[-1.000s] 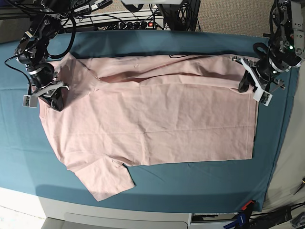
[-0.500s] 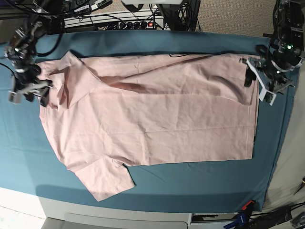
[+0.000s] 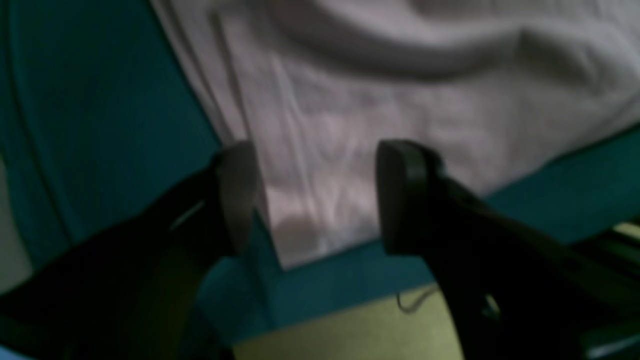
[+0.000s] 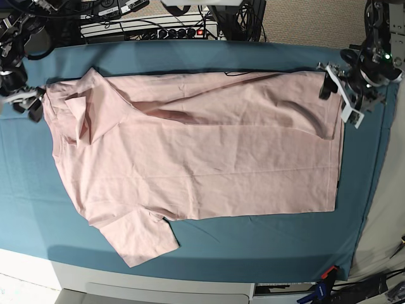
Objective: Fold the T-shirt properly
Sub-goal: 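Regrasp the shoulder edges and drag the shirt flat with both grippers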
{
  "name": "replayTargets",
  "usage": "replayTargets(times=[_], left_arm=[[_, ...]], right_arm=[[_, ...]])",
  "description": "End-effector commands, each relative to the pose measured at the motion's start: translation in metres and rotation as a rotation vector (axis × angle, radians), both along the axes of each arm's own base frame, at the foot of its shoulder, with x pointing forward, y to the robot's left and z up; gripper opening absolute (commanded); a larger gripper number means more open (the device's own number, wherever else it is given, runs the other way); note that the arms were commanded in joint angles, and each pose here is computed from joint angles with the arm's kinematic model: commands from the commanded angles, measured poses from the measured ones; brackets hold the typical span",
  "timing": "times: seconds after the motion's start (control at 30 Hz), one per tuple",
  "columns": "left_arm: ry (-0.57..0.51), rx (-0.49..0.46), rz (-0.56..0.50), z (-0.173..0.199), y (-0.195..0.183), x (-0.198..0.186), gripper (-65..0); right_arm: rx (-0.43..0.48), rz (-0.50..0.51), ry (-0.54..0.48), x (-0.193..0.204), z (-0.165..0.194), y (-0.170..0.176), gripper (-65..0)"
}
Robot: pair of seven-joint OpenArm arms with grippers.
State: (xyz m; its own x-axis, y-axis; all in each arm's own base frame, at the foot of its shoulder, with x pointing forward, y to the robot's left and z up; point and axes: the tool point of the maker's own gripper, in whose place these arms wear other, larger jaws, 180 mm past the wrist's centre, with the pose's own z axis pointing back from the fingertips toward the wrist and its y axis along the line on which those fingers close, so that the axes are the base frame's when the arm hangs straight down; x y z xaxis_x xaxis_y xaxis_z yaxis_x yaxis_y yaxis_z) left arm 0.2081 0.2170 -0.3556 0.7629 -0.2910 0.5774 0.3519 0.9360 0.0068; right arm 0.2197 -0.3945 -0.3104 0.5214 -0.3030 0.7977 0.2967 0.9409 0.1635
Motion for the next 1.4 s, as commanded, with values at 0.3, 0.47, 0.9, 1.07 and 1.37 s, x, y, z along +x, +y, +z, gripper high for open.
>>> replayTargets(times=[0.3, 0.47, 0.9, 1.07, 1.37], left_arm=[[-0.011, 0.003, 0.155, 0.017, 0.05, -0.009, -26.8], [0.057, -0.071, 0.217, -0.001, 0.063, -0.021, -26.8], [0.124, -0.165, 0.227, -0.018, 0.057, -0.033, -26.8], [0.148, -0.208, 0.254, -0.026, 0.053, -0.038, -27.1], [0.166, -0.275, 0.293, -0.034, 0.056, -0.032, -27.1]], right_arm=[[-0.036, 0.022, 0.14, -0.025, -0.007, -0.01, -25.6], [0.053, -0.031, 0.166, -0.031, -0.033, -0.018, -25.6], [0.385, -0.022, 0.082, -0.014, -0.069, 0.006, -25.8], [0.386, -0.022, 0.083, -0.014, -0.069, 0.006, -52.4], [0.395, -0.02, 0.068, -0.012, -0.067, 0.007, -62.6]])
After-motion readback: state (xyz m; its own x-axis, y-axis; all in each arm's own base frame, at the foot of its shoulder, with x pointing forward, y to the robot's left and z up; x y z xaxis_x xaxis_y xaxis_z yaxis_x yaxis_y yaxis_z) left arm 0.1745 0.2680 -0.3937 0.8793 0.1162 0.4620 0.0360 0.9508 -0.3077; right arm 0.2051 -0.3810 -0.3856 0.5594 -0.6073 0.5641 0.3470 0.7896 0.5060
